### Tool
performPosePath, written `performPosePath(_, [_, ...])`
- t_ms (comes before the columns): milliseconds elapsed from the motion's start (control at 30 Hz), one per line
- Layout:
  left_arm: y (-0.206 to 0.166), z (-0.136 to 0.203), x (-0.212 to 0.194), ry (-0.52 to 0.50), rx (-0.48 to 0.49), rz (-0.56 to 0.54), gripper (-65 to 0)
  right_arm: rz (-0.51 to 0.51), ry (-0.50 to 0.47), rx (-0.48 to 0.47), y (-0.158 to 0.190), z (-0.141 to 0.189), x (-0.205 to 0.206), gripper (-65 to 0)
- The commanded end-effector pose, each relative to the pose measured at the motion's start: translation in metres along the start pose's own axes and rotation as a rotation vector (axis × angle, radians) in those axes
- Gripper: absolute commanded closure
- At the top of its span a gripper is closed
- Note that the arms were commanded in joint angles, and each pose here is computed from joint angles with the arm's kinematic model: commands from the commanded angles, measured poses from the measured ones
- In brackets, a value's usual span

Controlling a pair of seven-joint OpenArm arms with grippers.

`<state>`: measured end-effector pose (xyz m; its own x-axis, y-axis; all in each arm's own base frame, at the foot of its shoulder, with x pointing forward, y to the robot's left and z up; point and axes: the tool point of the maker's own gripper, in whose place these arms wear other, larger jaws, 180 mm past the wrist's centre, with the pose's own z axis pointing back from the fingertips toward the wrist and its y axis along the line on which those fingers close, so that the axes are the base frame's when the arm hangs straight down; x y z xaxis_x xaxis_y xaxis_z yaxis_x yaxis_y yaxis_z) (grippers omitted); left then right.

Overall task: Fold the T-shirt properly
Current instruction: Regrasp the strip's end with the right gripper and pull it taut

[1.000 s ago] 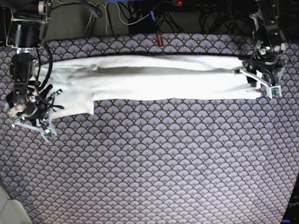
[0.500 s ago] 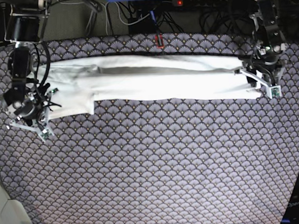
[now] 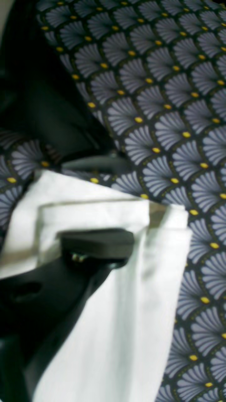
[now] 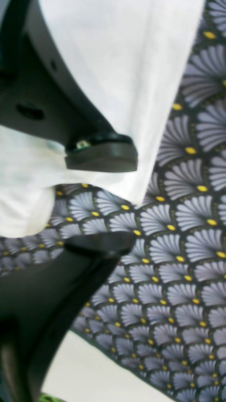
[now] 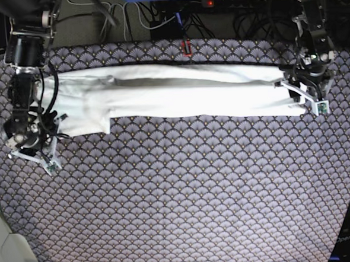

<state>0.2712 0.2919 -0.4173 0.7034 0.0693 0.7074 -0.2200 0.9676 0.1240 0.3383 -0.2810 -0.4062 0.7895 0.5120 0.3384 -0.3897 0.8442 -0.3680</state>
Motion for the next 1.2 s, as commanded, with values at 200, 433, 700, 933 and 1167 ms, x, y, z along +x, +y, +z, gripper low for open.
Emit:
performPosePath(200, [0.005,0.002,0.015,-0.042,0.012,-0.004,-28.4,-0.024,0.017,0.018,-0.006,-0.009,0.001,-31.4])
performPosePath(433, [0.005,0.002,0.015,-0.042,0.012,-0.004,-28.4,-0.025,0.027,0.03,-0.002,-0.012,-0.004,-24.6])
performPosePath(700, [0.005,0.002,0.015,-0.042,0.012,-0.004,-28.3,-0.018,0.039,0.029,0.001,-0.012,-0.011,0.0])
performPosePath(933, [0.004,0.002,0.014,-0.04,0.011,-0.003,-28.2,0.019,-0.045,-0.067,-0.015,0.018,0.006,0.0])
performPosePath(1167, [0.004,0.002,0.014,-0.04,0.011,-0.003,-28.2,0.057,-0.058,-0.15,-0.02,0.05,0.007,0.0])
